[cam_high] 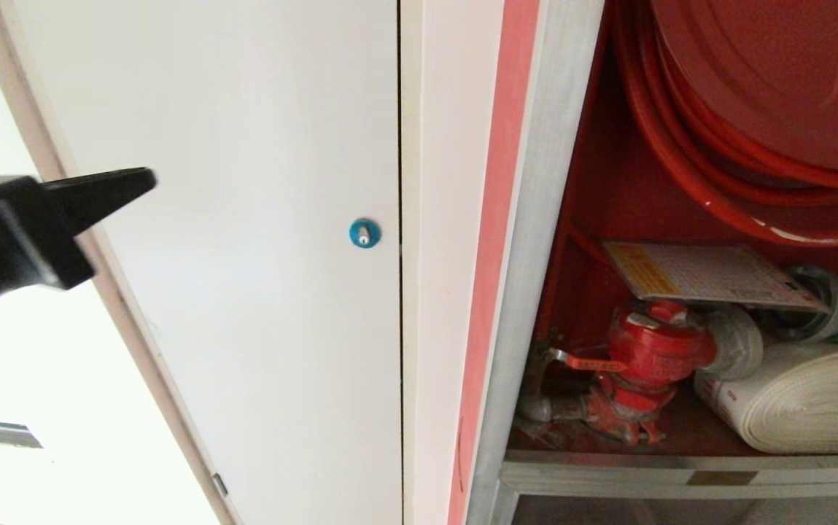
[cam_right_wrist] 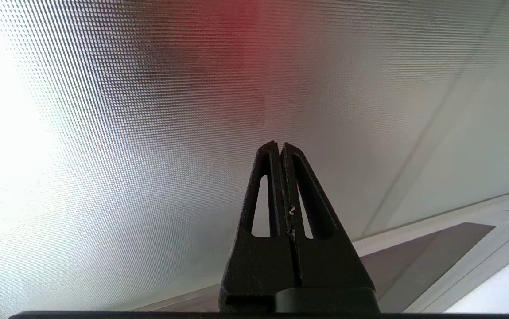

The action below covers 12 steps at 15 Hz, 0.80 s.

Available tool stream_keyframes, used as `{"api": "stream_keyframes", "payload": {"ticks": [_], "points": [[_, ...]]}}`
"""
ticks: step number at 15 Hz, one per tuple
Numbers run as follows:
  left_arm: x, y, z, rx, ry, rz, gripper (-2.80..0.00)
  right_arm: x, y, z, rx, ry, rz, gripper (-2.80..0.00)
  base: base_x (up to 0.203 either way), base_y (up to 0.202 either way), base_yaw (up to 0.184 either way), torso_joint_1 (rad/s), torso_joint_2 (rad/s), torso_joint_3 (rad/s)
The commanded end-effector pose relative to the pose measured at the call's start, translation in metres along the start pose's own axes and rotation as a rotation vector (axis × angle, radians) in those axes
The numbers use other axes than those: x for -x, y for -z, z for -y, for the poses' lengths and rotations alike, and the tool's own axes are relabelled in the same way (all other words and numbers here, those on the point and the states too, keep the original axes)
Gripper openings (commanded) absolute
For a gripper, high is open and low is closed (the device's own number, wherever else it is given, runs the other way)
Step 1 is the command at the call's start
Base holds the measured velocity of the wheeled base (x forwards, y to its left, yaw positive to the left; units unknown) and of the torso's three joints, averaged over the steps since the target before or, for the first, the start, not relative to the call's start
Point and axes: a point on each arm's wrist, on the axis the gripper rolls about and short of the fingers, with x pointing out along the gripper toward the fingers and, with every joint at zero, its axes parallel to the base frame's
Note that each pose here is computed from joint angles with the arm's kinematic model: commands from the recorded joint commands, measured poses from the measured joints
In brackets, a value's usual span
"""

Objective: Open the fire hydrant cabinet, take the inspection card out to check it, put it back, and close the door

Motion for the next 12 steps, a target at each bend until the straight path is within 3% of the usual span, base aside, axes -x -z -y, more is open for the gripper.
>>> {"api": "stream_keyframes", "payload": {"ticks": [1, 4, 6, 8, 12], "points": [[0.073, -0.008, -0.008, -0.043, -0.099, 0.149, -2.80, 0.000, 0.000, 0.000, 0.001, -0.001, 0.003, -2.80, 0.000, 0.000, 0.000, 0.000, 0.00, 0.000], [0.144, 0.015, -0.006, -0.155, -0.315, 0.208, -2.80, 0.000, 0.000, 0.000, -0.001, -0.001, 0.003, -2.80, 0.000, 0.000, 0.000, 0.000, 0.00, 0.000], [0.178, 0.040, 0.002, -0.196, -0.406, 0.193, -2.80, 0.000, 0.000, 0.000, -0.001, -0.001, 0.003, -2.80, 0.000, 0.000, 0.000, 0.000, 0.00, 0.000], [0.188, 0.086, 0.000, -0.209, -0.437, 0.101, -2.80, 0.000, 0.000, 0.000, -0.002, 0.001, 0.003, -2.80, 0.000, 0.000, 0.000, 0.000, 0.00, 0.000], [0.191, 0.187, -0.012, -0.226, -0.392, -0.060, -2.80, 0.000, 0.000, 0.000, -0.001, 0.001, 0.004, -2.80, 0.000, 0.000, 0.000, 0.000, 0.00, 0.000]]}}
